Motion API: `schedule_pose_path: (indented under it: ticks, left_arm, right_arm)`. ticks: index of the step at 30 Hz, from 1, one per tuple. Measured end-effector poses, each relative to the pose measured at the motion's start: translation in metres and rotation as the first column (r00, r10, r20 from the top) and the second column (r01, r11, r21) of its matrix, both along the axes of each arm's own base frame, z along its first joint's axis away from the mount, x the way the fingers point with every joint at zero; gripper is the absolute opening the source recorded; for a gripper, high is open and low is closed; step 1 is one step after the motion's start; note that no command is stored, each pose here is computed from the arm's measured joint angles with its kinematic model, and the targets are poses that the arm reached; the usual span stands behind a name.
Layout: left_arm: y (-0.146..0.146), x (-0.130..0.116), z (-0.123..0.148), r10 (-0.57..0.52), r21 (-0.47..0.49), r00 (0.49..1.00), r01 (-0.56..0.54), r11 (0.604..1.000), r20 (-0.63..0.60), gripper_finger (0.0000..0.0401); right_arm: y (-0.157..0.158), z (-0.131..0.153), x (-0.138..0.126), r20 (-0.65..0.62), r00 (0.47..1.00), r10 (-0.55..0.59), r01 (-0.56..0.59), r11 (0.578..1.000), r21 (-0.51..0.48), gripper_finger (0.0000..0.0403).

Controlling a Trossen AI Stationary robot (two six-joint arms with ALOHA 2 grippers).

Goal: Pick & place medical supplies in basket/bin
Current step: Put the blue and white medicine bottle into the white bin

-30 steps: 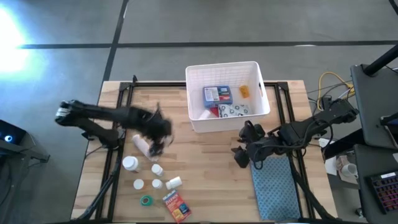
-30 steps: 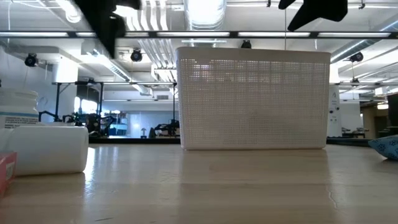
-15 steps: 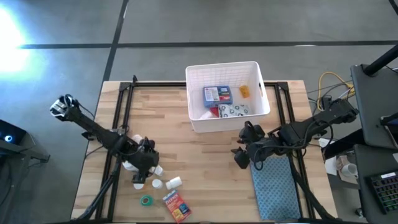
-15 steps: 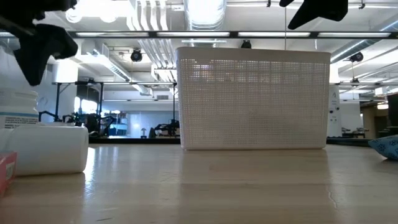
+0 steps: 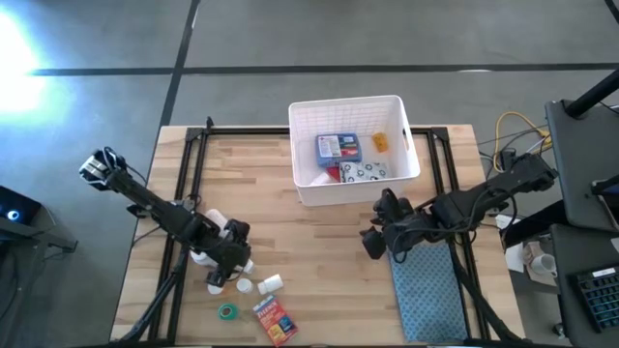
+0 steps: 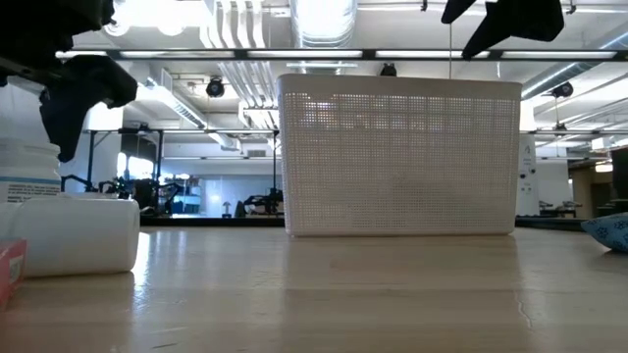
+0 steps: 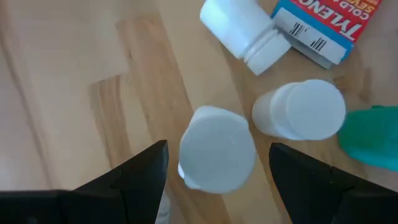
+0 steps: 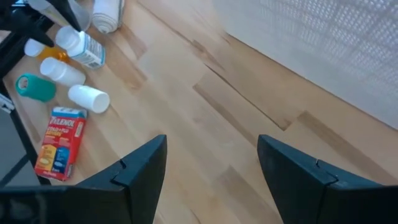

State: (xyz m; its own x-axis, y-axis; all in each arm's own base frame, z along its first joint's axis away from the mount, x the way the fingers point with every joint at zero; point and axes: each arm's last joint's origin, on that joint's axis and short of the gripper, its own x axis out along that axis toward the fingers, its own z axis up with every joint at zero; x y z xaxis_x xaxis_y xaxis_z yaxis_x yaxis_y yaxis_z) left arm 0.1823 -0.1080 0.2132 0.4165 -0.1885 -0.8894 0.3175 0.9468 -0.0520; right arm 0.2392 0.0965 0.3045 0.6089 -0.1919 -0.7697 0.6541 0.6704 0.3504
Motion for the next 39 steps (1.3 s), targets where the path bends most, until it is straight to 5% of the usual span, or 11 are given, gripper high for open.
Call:
schedule_pose_path:
  ticks: [25, 39]
  left_arm:
    - [0.012, 0.0, -0.039, -0.026, 0.013, 0.997, 0.025, 1.0, 0.075, 0.0253]
    - [0.054, 0.021, -0.035, 0.117, 0.037, 0.983, -0.124, 0.992, 0.143, 0.0148]
  right_arm:
    - [-0.007, -0.018, -0.001, -0.034, 0.993, -0.114, 0.116, 0.992, 0.044, 0.024]
    - [-0.008, -0.018, -0.001, -0.033, 0.993, -0.116, 0.118, 0.992, 0.042, 0.024]
